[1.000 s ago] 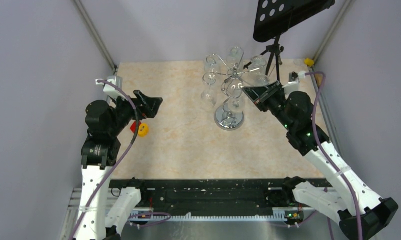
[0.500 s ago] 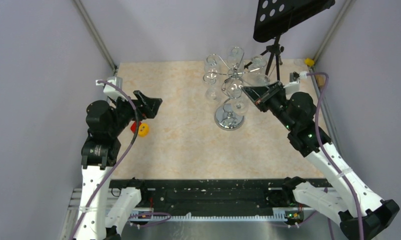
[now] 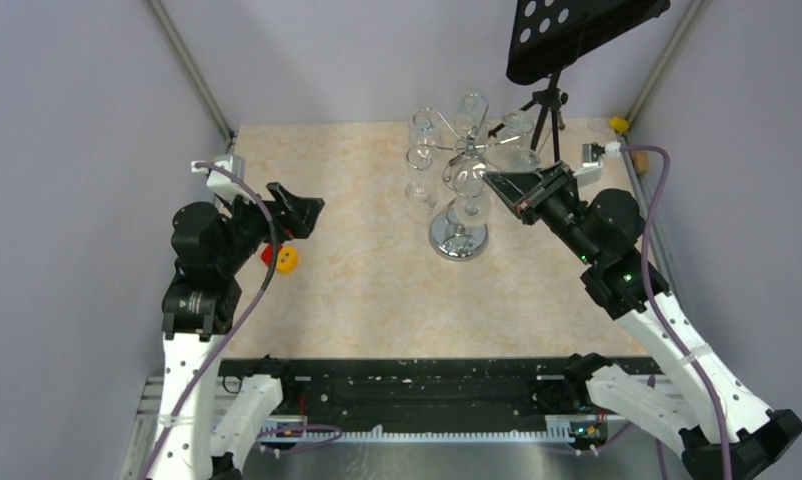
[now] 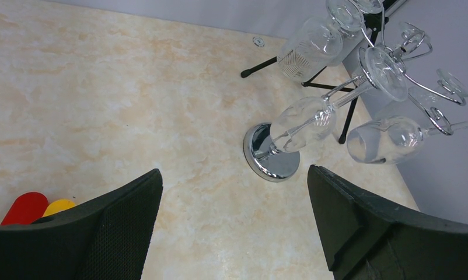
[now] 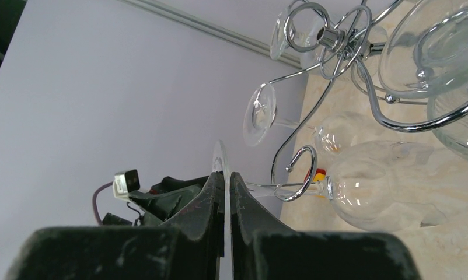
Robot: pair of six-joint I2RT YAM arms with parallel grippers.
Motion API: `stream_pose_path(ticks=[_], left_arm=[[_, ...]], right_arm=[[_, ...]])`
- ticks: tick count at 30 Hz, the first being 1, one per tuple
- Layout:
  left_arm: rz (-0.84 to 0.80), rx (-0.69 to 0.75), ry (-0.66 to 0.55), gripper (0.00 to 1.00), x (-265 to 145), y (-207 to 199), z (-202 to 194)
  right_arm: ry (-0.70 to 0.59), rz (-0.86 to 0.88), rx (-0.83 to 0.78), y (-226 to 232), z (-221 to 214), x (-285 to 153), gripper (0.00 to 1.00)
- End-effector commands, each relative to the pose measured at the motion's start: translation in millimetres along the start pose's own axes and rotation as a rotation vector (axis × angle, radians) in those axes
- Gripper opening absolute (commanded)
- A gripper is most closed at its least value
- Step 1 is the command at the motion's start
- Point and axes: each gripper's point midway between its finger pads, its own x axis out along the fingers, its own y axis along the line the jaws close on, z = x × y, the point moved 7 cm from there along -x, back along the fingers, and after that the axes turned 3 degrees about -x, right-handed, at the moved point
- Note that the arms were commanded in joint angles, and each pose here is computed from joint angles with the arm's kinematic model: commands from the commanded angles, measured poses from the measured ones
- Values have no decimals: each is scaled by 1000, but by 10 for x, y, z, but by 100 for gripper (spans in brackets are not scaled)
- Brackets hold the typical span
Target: Take the wine glass off the wine glass rack
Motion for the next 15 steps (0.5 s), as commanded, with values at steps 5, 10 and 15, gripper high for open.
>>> stream_pose_path(ticks=[5, 10, 15], left_arm=[[-23, 23, -51, 97, -46, -69, 114], [-26, 16, -45, 97, -20, -66, 112], [-80, 27, -17, 97, 9, -105, 89]], right_arm=[[42, 150, 16, 243, -2, 133, 0], [49, 142, 7, 231, 0, 245, 0], [-22, 109, -29, 164, 68, 341, 0]])
